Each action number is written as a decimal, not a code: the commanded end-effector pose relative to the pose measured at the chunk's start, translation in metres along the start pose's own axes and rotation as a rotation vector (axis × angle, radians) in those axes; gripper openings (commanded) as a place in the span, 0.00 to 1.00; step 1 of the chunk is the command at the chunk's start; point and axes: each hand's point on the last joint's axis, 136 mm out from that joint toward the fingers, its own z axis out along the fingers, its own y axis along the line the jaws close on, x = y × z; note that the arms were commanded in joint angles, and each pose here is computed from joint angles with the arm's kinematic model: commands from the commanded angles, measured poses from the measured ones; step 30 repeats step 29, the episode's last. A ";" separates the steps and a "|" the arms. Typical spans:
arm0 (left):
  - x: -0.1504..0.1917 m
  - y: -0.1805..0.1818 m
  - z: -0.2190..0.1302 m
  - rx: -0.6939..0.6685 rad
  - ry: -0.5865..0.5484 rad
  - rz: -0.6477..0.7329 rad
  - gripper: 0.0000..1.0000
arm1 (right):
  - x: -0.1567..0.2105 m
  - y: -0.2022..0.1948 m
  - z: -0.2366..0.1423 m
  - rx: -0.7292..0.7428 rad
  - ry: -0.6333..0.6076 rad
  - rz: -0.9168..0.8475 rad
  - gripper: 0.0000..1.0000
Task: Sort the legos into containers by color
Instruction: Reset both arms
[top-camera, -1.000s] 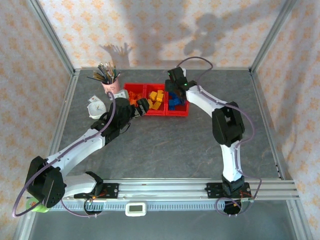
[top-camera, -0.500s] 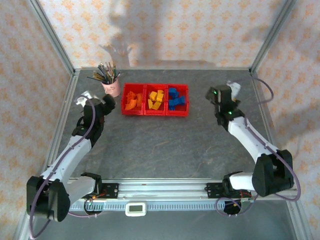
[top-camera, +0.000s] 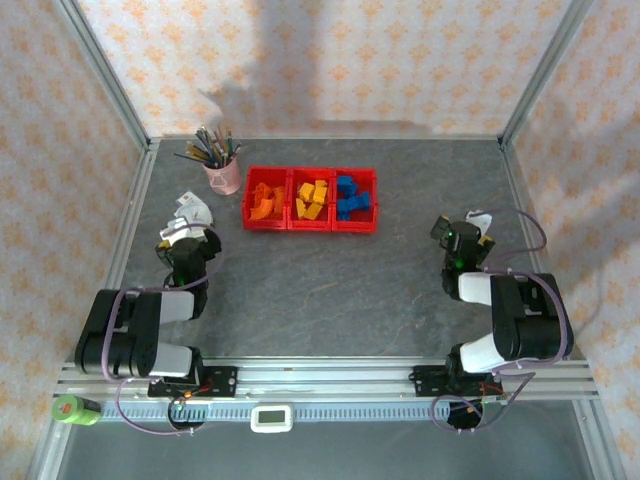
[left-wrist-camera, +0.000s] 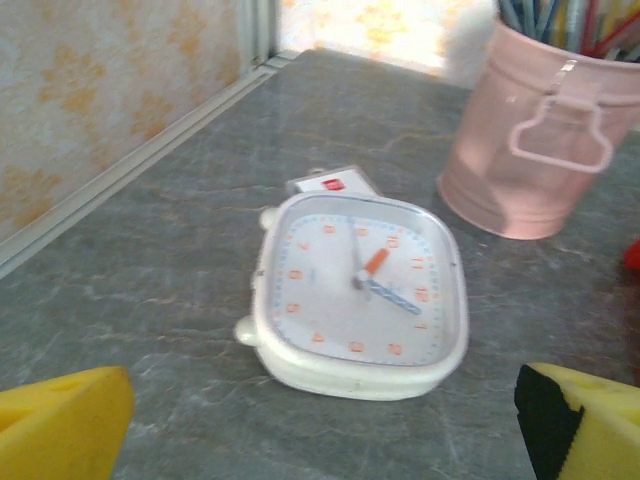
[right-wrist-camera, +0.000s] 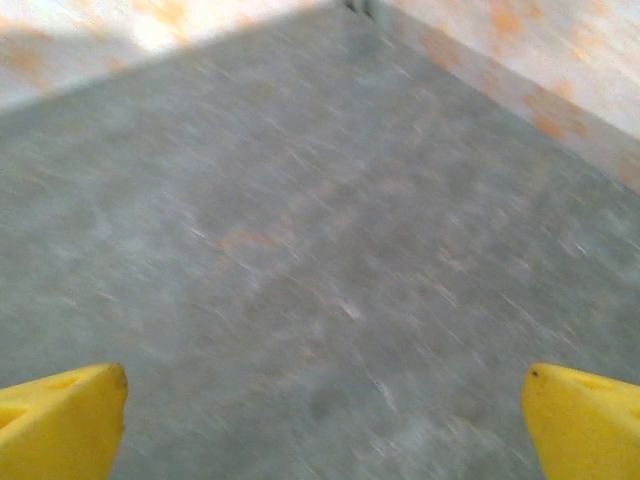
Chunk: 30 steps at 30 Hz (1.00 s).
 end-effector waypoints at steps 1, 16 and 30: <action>-0.040 -0.033 -0.005 0.186 -0.204 0.027 0.99 | -0.023 0.035 -0.012 -0.231 -0.147 -0.034 1.00; -0.037 -0.035 -0.002 0.184 -0.195 0.038 0.99 | -0.015 0.039 -0.026 -0.271 -0.195 -0.063 1.00; -0.036 -0.040 -0.002 0.209 -0.191 0.051 0.99 | -0.015 0.040 -0.026 -0.270 -0.195 -0.065 1.00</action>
